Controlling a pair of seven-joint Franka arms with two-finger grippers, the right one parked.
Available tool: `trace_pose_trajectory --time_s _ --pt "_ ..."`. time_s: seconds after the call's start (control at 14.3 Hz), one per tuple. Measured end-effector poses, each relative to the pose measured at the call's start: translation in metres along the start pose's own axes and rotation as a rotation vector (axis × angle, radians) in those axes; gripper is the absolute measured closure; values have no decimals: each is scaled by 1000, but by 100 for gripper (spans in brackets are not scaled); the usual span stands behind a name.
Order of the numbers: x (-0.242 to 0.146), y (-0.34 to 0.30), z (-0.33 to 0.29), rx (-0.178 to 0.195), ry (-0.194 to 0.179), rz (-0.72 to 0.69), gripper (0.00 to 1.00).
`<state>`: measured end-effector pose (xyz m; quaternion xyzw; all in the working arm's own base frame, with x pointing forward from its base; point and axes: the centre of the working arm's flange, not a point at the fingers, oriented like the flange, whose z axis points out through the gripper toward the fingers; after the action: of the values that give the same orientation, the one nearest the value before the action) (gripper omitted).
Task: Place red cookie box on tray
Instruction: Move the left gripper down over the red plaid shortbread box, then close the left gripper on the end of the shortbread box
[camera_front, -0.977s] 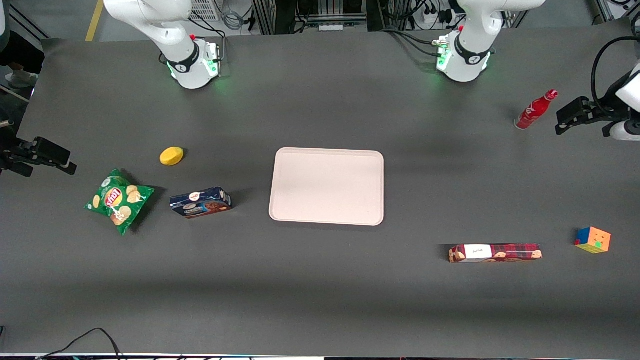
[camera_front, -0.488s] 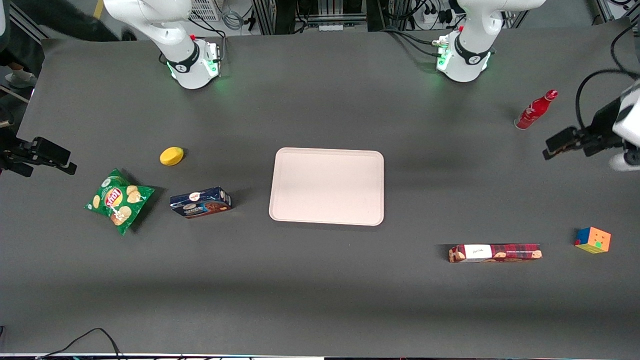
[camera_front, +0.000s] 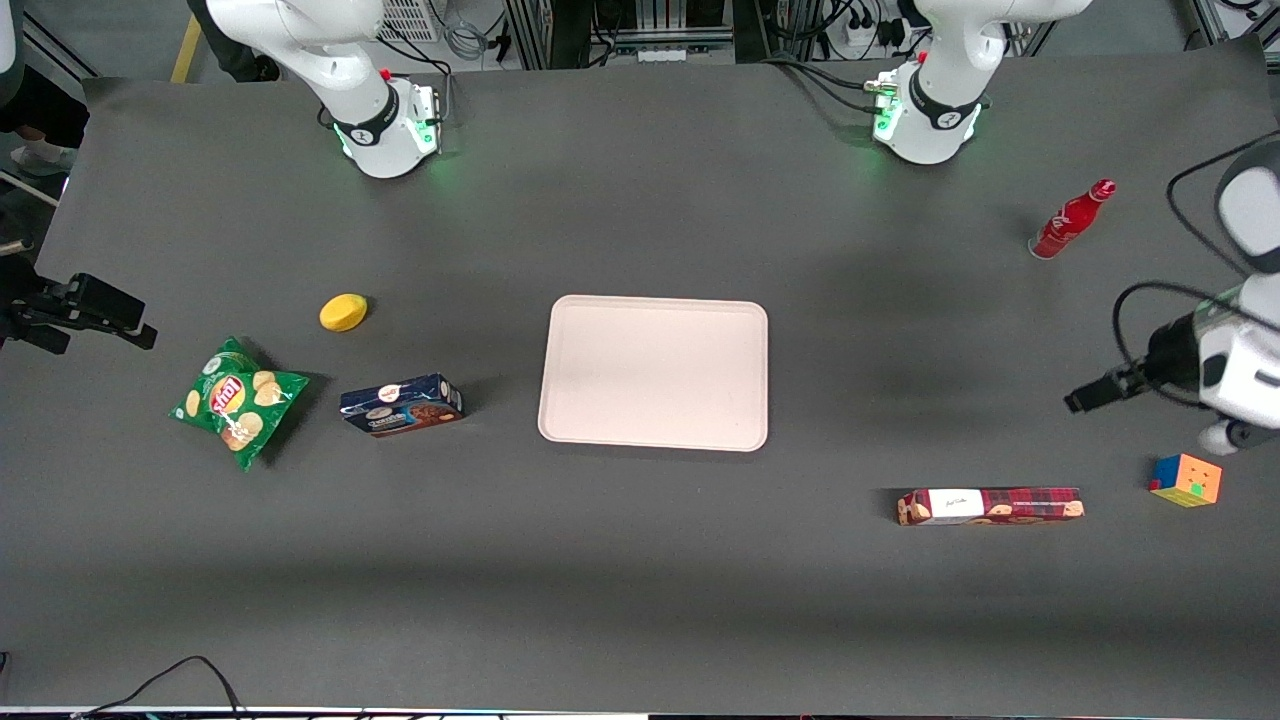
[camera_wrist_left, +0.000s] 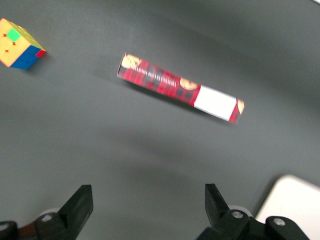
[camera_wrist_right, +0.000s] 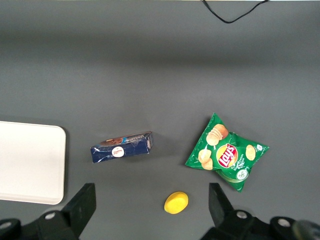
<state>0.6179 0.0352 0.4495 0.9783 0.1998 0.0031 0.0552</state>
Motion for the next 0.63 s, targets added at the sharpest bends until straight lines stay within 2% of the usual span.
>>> trace_pose_trajectory --time_s 0.21,0.28,0.42,0.49,0.63 --pt "20 16 42 -22 50 -129 3" --pt "27 22 52 -28 56 -175 6" --pt "38 37 70 -32 56 -255 7" --pt "43 47 80 -30 53 -279 2" --pt "53 61 109 -25 60 -300 0"
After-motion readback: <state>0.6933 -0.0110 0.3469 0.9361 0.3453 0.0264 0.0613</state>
